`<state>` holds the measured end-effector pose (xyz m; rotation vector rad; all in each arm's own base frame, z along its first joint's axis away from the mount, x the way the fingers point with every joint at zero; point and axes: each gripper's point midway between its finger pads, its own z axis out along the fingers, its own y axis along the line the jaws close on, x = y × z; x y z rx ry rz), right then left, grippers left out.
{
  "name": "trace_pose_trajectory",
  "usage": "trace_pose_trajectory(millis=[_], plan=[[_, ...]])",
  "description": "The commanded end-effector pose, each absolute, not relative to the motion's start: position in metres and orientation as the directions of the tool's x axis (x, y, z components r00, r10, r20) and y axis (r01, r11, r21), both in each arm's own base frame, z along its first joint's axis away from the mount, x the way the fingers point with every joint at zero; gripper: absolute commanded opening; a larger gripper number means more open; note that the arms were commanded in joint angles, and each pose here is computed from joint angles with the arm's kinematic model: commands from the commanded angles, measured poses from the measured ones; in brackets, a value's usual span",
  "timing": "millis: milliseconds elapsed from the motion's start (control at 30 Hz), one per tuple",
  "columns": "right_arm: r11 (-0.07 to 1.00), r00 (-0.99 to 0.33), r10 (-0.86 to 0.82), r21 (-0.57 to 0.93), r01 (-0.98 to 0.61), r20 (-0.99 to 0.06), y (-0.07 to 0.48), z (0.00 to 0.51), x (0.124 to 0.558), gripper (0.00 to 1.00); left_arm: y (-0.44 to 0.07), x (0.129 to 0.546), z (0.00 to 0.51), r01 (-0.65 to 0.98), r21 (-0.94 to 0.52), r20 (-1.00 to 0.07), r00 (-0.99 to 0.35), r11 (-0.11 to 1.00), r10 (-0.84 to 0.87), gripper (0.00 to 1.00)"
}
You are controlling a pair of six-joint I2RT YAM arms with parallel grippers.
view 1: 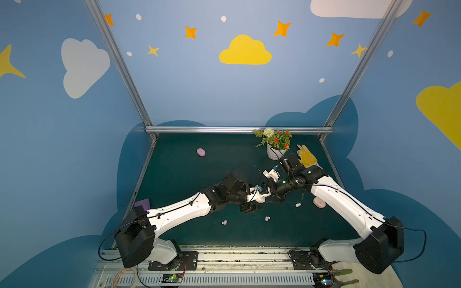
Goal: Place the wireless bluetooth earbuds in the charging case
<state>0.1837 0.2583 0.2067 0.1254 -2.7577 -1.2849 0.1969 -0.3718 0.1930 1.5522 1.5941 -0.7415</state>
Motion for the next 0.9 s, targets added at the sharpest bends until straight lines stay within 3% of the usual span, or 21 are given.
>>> trace_pose_trajectory(millis=[0,233,667,867], plan=[[0.608,-0.993,-0.116,0.788,-0.093,-0.028,0.260,0.229,0.192,0.49,-0.371,0.181,0.184,0.997,0.077,-0.814,0.052,0.019,0.579,0.64],[0.609,-0.993,-0.114,0.788,-0.092,-0.027,0.258,0.229,0.192,0.49,-0.368,0.180,0.182,0.995,0.095,-0.802,0.071,0.008,0.593,0.62],[0.601,-0.993,-0.110,0.794,-0.093,-0.033,0.258,0.235,0.195,0.49,-0.368,0.181,0.178,0.996,0.094,-0.779,0.070,0.006,0.623,0.42],[0.596,-0.993,-0.109,0.798,-0.094,-0.037,0.257,0.238,0.195,0.49,-0.367,0.180,0.175,0.995,0.100,-0.767,0.073,0.006,0.637,0.53]])
